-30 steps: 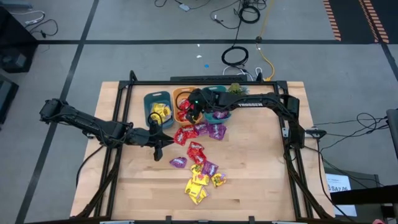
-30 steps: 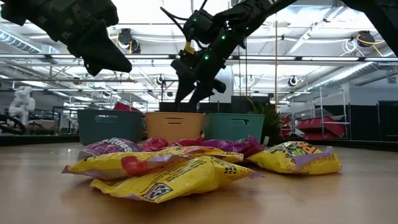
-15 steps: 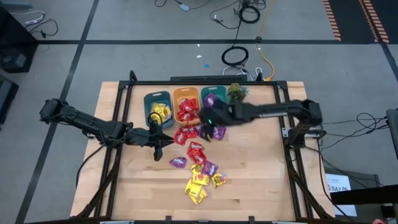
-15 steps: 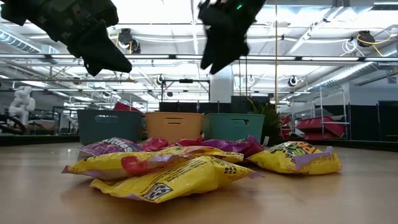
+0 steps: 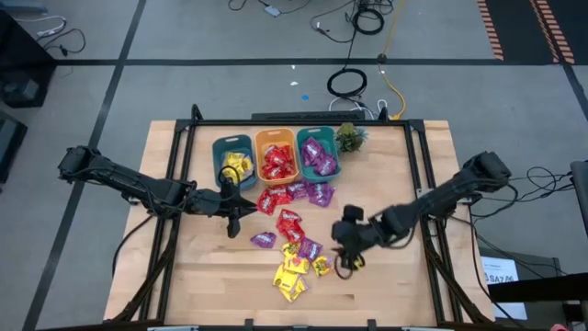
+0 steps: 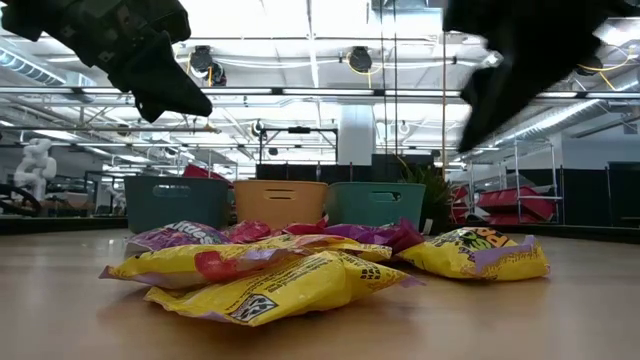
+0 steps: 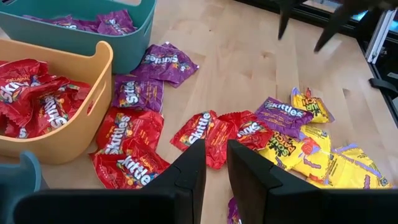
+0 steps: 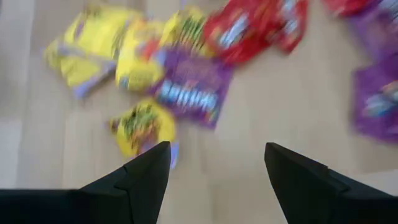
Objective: Sort candy
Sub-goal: Put the yellow candy into the blue bin
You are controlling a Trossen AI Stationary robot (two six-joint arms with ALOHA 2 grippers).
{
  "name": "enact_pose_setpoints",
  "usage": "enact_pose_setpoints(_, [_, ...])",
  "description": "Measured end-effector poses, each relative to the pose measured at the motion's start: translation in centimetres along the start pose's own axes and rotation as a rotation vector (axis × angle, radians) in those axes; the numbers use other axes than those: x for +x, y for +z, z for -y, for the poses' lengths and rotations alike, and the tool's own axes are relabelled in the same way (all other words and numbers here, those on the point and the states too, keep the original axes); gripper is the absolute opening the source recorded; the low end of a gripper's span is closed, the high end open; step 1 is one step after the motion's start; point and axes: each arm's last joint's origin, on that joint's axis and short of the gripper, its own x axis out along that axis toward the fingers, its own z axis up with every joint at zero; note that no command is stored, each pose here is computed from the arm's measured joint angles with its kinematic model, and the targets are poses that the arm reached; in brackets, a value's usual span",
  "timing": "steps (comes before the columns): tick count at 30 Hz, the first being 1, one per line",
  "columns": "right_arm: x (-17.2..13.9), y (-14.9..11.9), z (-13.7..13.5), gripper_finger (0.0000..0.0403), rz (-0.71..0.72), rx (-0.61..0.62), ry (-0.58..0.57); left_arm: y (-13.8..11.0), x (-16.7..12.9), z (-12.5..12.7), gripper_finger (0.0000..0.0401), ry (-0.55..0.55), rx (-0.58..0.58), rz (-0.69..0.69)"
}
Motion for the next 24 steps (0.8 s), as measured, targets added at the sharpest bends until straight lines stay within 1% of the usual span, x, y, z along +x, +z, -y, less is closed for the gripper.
enact_pose_setpoints(3, [1.5, -2.0, -0.9, 0.0254, 0.027, -0.008, 0.051, 0.0, 0.0, 0.0, 0.0075, 0.0, 0.0, 0.0])
enact_pose_setpoints(7, [3.1, -2.9, -1.7, 0.0254, 0.103, -0.016, 0.113, 0.0, 0.0, 0.0, 0.0075, 0.0, 0.0, 0.0])
enact_pose_setpoints(10, [4.6, -3.5, -2.3, 0.0254, 0.095, -0.054, 0.126, 0.0, 0.0, 0.0, 0.0075, 0.0, 0.0, 0.0])
enact_pose_setpoints(12, [5.8, -3.9, -2.7, 0.0254, 0.07, -0.065, 0.17, 0.0, 0.0, 0.0, 0.0075, 0.0, 0.0, 0.0])
enact_pose_setpoints(14, [7.1, -4.4, -3.0, 0.0254, 0.057, -0.068, 0.191, 0.0, 0.0, 0.0, 0.0075, 0.0, 0.0, 0.0])
enact_pose_setpoints(17, [8.8, -4.9, -3.2, 0.0247, 0.052, -0.071, 0.173, 0.0, 0.0, 0.0, 0.0075, 0.0, 0.0, 0.0])
enact_pose_setpoints(19, [9.6, -5.2, -3.2, 0.0228, 0.039, -0.064, 0.162, 0.0, 0.0, 0.0, 0.0075, 0.001, 0.0, 0.0])
enact_pose_setpoints(20, [9.7, -5.2, -3.2, 0.0213, 0.033, -0.058, 0.162, 0.0, 0.0, 0.0, 0.0075, 0.0, 0.0, 0.0])
enact_pose_setpoints(22, [9.7, -5.2, -3.2, 0.0167, 0.025, -0.057, 0.159, 0.0, 0.0, 0.0, 0.0075, 0.001, 0.0, -0.001])
enact_pose_setpoints(24, [9.0, -4.7, -3.4, 0.0105, 0.004, -0.067, 0.175, 0.0, 0.0, 0.0, 0.0075, 0.0, 0.0, 0.0])
